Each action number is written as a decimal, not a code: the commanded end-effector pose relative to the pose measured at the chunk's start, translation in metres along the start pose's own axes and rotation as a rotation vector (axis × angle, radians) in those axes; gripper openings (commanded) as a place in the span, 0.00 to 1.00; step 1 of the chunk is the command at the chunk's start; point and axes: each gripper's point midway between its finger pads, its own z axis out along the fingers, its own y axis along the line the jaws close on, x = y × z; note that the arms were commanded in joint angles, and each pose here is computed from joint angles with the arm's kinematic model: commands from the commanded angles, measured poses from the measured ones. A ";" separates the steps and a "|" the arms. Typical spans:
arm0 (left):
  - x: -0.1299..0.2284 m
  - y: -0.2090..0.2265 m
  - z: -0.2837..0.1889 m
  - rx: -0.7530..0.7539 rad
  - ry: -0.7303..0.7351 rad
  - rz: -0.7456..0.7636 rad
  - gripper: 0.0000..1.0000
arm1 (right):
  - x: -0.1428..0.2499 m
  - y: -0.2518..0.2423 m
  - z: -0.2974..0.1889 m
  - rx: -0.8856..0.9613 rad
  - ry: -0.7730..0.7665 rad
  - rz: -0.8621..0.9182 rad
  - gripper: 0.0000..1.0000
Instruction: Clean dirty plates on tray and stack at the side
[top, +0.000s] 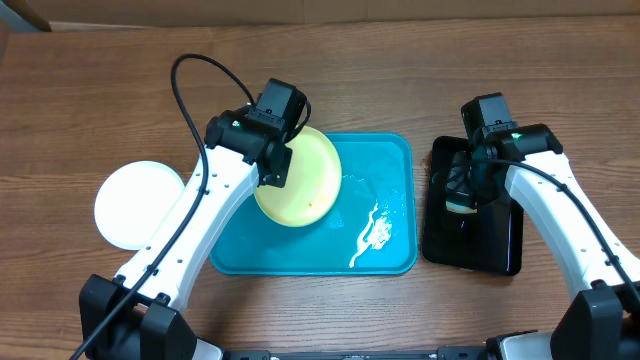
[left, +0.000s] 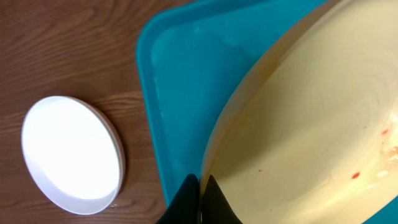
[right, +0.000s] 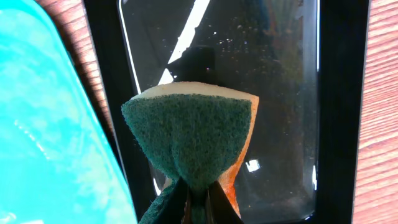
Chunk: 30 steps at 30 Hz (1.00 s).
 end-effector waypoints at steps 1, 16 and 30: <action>0.005 0.013 0.003 -0.090 0.017 -0.076 0.04 | 0.001 0.011 -0.002 -0.066 0.005 -0.034 0.04; 0.003 0.008 0.004 -0.071 0.008 -0.130 0.04 | 0.003 -0.013 0.019 0.059 -0.034 0.043 0.04; 0.004 0.003 0.004 -0.039 0.015 -0.131 0.04 | 0.063 0.032 0.102 -0.299 0.042 0.094 0.04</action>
